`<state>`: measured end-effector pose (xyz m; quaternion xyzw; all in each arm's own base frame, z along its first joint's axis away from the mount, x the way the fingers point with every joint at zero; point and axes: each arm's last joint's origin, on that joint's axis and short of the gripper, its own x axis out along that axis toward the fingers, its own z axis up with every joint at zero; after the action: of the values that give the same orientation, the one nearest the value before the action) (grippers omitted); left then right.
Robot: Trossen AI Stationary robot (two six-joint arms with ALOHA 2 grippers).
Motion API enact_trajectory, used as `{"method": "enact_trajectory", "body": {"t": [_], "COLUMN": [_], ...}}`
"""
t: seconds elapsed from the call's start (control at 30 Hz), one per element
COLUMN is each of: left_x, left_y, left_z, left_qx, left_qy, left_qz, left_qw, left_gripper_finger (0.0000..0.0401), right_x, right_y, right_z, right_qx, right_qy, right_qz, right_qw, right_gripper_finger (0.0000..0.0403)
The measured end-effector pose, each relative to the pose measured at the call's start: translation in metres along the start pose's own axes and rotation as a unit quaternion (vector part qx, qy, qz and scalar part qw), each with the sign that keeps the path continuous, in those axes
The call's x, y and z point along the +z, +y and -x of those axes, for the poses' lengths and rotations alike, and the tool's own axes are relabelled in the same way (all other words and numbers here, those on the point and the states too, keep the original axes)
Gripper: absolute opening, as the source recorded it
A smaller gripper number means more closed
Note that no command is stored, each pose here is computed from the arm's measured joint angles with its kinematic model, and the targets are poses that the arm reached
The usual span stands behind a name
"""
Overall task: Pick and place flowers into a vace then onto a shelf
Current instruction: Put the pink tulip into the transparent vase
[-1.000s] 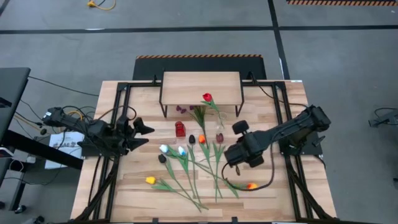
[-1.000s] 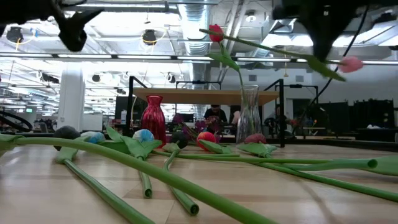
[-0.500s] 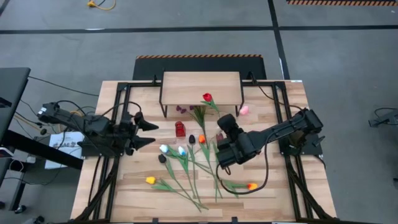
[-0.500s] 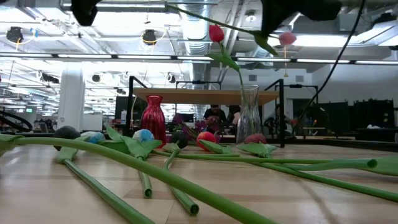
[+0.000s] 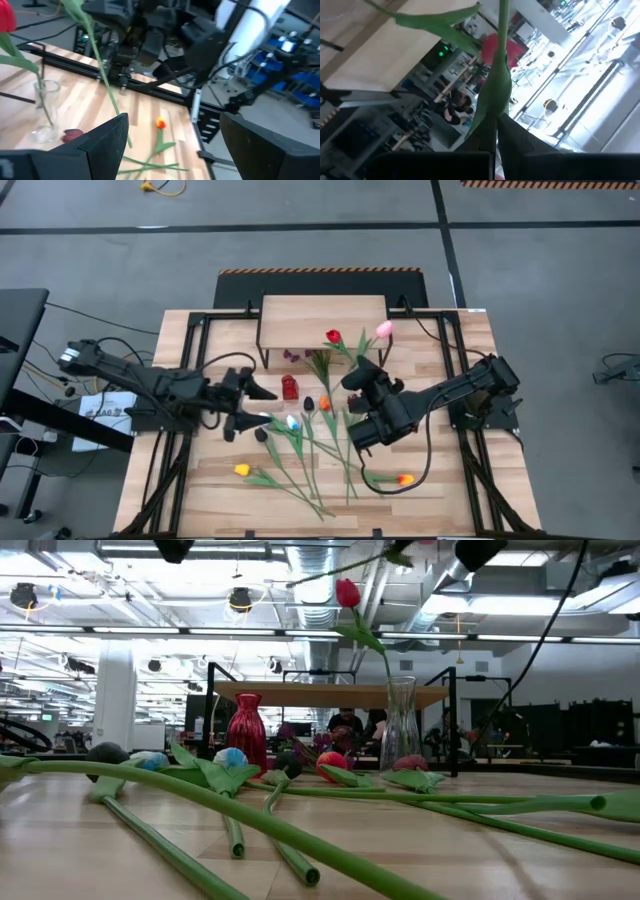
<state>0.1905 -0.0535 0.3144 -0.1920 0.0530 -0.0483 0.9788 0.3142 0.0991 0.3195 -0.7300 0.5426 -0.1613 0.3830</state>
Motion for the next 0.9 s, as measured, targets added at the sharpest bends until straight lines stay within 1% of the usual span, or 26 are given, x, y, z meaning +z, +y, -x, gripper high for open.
{"method": "enact_trajectory", "body": {"t": [0.2,0.27,0.43,0.53,0.73,0.9], "left_x": [0.008,0.009,0.020,0.024,0.027,0.027], "left_y": [0.009,0.013,0.017,0.020,0.028,0.033], "left_z": [-0.028,-0.038,-0.060,-0.072,-0.096,-0.116], "left_qx": [0.044,0.050,0.025,0.025,0.029,0.009], "left_qy": [0.009,0.016,0.017,0.028,0.045,0.066], "left_qz": [-0.004,-0.003,0.002,0.003,0.007,0.015], "left_qw": [0.999,0.999,1.000,0.999,0.999,0.998], "left_gripper_finger": [0.0303,0.0303,0.0303,0.0303,0.0303,0.0303], "right_x": [-0.010,-0.012,-0.014,-0.013,-0.012,-0.012], "right_y": [-0.014,-0.018,-0.020,-0.020,-0.019,-0.018], "right_z": [0.006,0.008,0.013,0.016,0.023,0.026], "right_qx": [-0.024,-0.029,-0.032,-0.035,-0.042,-0.045], "right_qy": [0.006,0.004,-0.001,-0.005,-0.013,-0.017], "right_qz": [-0.033,-0.041,-0.043,-0.042,-0.039,-0.039], "right_qw": [0.999,0.999,0.999,0.998,0.998,0.998], "right_gripper_finger": [0.0000,0.0000,0.0000,0.0000,0.0000,0.0000]}}
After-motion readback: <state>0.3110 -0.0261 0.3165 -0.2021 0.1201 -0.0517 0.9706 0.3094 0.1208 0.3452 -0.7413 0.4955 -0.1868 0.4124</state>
